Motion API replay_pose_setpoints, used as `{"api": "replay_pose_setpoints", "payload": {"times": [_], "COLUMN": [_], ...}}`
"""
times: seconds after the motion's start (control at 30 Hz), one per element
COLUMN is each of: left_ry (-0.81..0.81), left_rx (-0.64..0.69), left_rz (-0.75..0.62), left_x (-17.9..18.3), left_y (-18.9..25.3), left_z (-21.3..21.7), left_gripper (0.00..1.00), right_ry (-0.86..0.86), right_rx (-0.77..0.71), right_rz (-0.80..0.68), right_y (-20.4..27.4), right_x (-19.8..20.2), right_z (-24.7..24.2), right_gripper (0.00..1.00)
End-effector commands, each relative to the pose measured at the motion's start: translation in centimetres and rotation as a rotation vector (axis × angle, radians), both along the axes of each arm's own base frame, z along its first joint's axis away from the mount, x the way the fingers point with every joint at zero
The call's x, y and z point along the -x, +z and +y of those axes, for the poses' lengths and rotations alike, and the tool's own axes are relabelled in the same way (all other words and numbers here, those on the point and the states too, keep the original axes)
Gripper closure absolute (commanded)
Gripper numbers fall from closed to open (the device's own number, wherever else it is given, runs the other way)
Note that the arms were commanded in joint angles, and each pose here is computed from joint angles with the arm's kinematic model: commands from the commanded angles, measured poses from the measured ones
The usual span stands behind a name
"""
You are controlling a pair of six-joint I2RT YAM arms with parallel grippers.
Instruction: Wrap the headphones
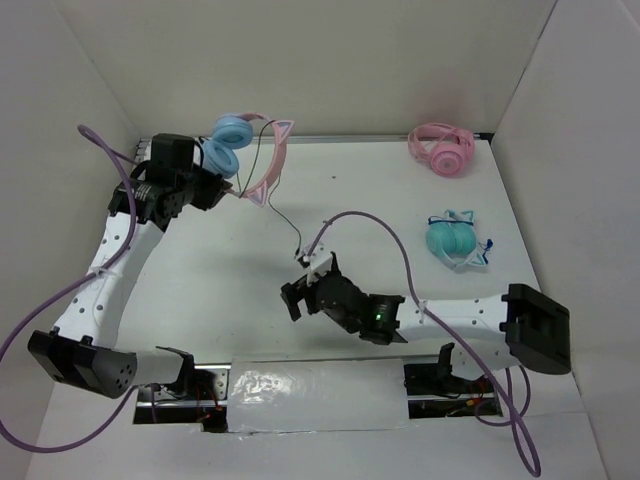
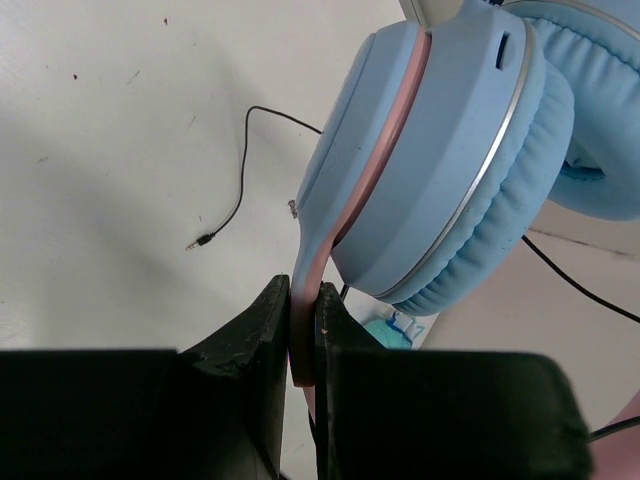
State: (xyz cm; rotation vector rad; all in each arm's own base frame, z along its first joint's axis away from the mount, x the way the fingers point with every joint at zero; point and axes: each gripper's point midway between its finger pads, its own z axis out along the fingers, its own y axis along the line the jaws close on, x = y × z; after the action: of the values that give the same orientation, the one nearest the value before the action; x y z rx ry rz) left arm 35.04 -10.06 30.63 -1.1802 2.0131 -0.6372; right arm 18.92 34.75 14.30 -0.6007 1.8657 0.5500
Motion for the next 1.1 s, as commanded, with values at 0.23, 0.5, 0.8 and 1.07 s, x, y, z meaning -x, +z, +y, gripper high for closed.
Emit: {"api": "replay_pose_setpoints", "payload": {"times": [0.23, 0.5, 0.8, 1.07], "left_ry": [-0.083, -0.146, -0.177, -0.234], "left_rx": [0.031, 0.043, 0.032, 0.053], "left_rz": [-0.277, -0.327, -0.332, -0.295], "left_x": [2.1, 4.2, 6.8, 7.6], "left_y": [7.1, 8.8, 9.9, 10.1], "left_z": [-1.5, -2.4, -1.9, -2.9], "left_gripper": [1.00, 1.00, 1.00, 1.00], "right_ry": [-0.020, -0.024, -0.072, 0.030], "right_rx": [-0.339, -0.383, -0.370, -0.364], "right_rz": [-0.339, -0.488, -0.527, -0.512], "right_y": [11.0, 14.5, 14.9, 14.8], "right_x": [-10.8, -15.2, -17.0, -17.5], "right_z": [-3.3, -2.0, -2.9, -1.6], "right_gripper": [0.00, 0.00, 0.02, 0.50]}}
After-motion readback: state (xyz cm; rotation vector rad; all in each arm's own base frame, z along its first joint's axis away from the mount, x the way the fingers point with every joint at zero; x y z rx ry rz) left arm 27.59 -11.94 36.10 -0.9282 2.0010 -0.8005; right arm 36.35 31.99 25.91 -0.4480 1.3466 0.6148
